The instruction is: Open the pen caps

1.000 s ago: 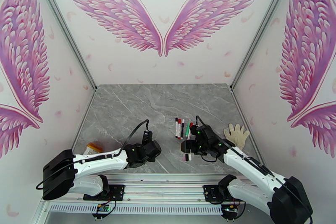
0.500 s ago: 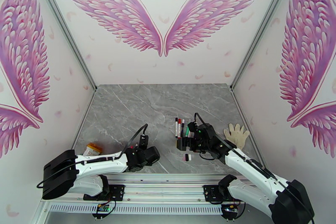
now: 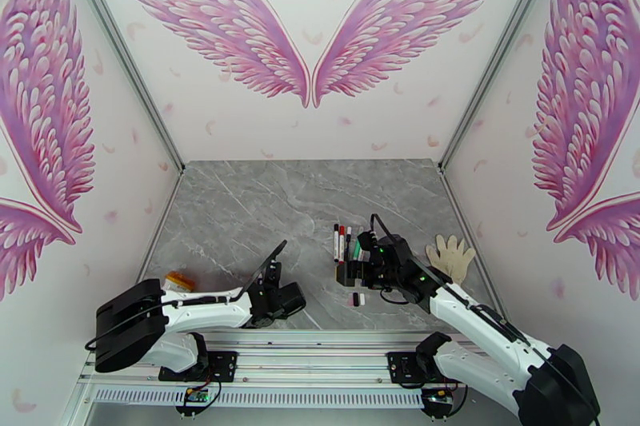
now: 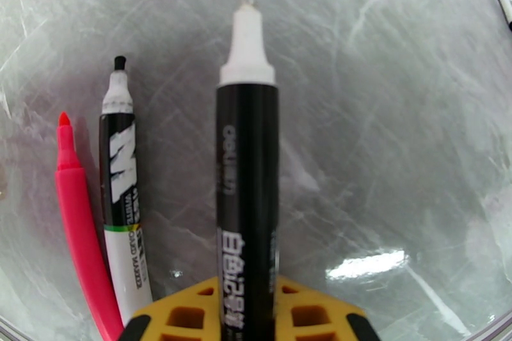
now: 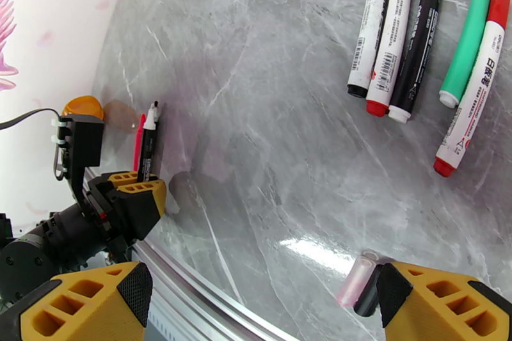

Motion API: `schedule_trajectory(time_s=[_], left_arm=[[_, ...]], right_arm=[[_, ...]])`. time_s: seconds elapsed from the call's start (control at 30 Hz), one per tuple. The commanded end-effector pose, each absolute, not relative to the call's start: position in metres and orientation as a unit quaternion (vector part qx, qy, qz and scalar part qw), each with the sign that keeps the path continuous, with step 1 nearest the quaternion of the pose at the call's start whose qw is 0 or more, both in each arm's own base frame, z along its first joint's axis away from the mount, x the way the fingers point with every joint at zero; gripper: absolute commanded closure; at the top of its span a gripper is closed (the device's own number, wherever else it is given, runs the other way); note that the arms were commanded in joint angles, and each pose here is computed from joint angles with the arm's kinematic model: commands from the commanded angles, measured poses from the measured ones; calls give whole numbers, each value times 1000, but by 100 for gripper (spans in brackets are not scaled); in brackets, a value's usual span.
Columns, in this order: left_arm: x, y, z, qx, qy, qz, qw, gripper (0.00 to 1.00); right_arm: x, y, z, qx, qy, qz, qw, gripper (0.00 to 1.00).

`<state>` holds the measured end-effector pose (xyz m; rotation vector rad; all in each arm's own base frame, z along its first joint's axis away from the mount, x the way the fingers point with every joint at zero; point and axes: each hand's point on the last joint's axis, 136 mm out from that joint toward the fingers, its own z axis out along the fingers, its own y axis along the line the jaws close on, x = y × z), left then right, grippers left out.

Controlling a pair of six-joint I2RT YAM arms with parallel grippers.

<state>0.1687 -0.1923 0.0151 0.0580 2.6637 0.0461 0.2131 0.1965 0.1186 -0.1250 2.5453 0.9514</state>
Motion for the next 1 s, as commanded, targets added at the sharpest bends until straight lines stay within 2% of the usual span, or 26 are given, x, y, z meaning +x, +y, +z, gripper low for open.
schedule_trajectory(time_s=[0.0,0.23,0.4,0.53,0.6,0.77,0.87,0.97], left_arm=[[167,-189,9,24,972,32,232,74],[169,-185,6,27,972,45,227,59],[172,-190,19,23,971,27,237,56],[178,-191,44,22,966,18,255,55],[183,-191,57,17,964,6,266,51],[197,-202,91,12,953,-75,293,47],[203,-223,118,28,935,-158,316,34],[204,-239,138,40,914,-227,333,7]], right_arm=[[210,198,120,-55,913,345,212,1],[211,198,119,-50,913,345,211,1],[211,194,117,-42,918,332,210,1],[217,186,119,-22,925,309,218,8],[221,182,122,-11,927,298,225,14],[233,171,126,0,935,256,243,29],[241,166,129,4,940,230,251,37],[251,161,131,13,945,204,256,44]])
